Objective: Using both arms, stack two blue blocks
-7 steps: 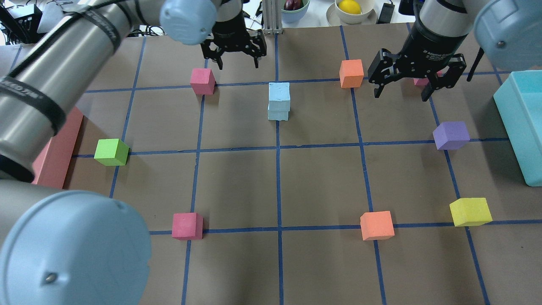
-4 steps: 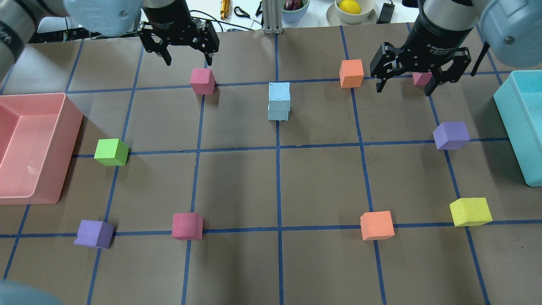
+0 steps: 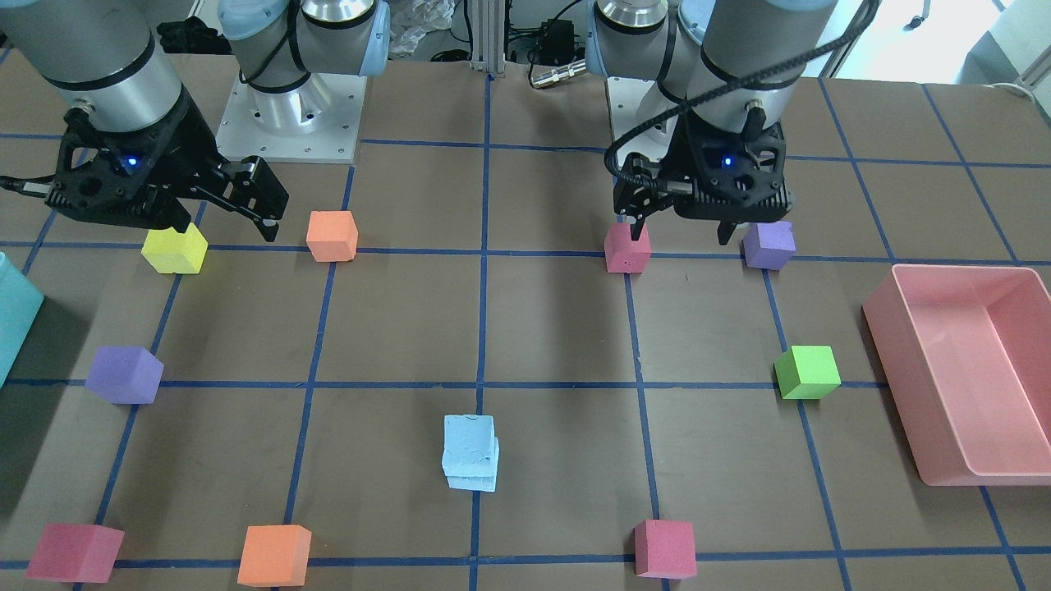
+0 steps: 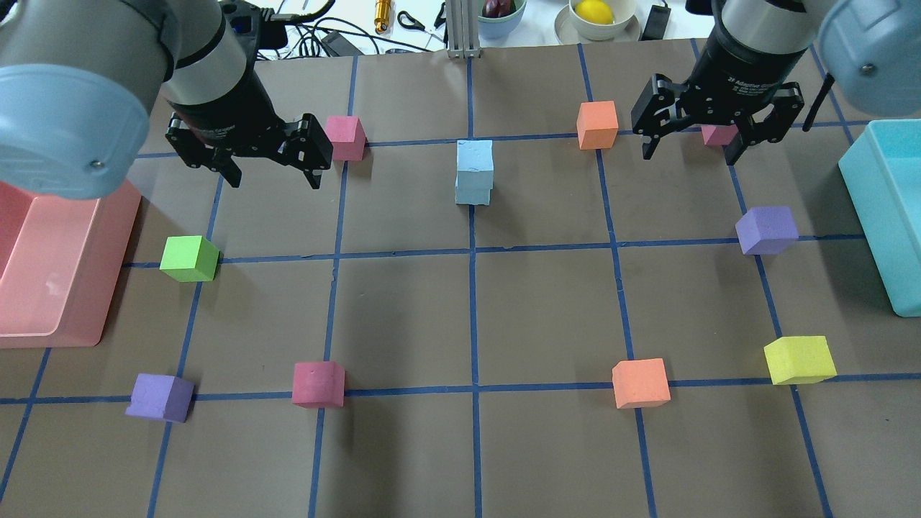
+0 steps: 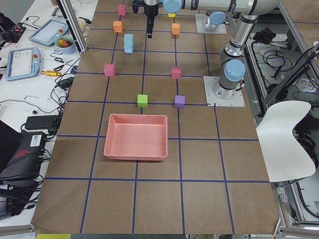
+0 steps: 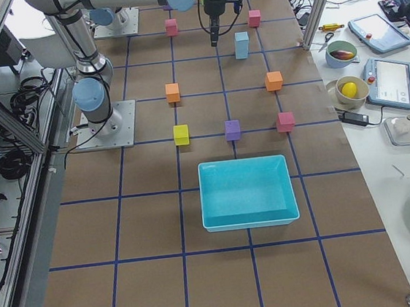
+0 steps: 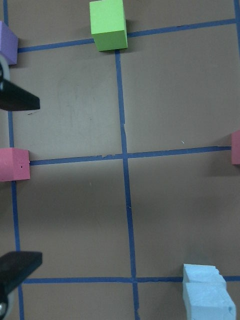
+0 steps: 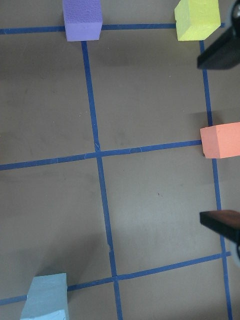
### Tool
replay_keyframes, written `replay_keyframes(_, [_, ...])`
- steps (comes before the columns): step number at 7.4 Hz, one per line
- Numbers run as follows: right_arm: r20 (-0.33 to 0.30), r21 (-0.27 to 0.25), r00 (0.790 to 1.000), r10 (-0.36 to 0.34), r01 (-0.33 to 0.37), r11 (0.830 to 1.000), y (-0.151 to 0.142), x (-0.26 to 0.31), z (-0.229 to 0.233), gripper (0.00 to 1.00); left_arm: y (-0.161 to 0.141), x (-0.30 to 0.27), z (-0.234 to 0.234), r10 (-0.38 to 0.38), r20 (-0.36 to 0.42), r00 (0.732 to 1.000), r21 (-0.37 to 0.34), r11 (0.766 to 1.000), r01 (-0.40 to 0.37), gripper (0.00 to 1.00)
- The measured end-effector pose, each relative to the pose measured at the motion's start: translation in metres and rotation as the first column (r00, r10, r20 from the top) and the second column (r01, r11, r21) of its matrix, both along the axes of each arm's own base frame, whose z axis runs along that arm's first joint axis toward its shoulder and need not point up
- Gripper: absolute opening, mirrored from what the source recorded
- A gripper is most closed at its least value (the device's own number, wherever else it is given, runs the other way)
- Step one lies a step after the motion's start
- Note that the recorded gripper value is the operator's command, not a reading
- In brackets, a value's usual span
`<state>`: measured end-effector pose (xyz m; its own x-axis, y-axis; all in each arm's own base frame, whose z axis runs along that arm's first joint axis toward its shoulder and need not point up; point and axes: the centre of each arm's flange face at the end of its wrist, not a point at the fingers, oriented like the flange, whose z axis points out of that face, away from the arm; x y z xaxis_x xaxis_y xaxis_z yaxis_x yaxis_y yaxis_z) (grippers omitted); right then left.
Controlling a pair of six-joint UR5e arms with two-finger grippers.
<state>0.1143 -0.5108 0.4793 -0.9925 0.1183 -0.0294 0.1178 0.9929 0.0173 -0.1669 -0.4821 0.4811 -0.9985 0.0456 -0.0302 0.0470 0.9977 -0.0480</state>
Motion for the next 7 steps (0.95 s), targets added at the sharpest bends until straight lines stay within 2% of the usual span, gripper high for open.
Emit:
replay_keyframes(2, [0.009, -0.008, 1.0, 0.003, -0.003, 1.0, 0.002, 0.002, 0.004, 1.0, -0.001, 0.007, -0.001, 0.017, -0.008, 1.0, -0.001, 1.0, -0.017, 1.0])
replay_keyframes(5, [0.012, -0.011, 1.0, 0.005, -0.004, 1.0, 0.004, 0.003, 0.005, 1.0, -0.023, 0.045, 0.021, 0.086, -0.042, 0.995, -0.045, 0.995, -0.088, 1.0])
replay_keyframes(7, [0.005, -0.009, 1.0, 0.009, -0.009, 1.0, 0.006, 0.003, 0.005, 1.0, -0.028, 0.027, 0.028, 0.055, -0.023, 0.998, -0.06, 0.997, -0.056, 1.0])
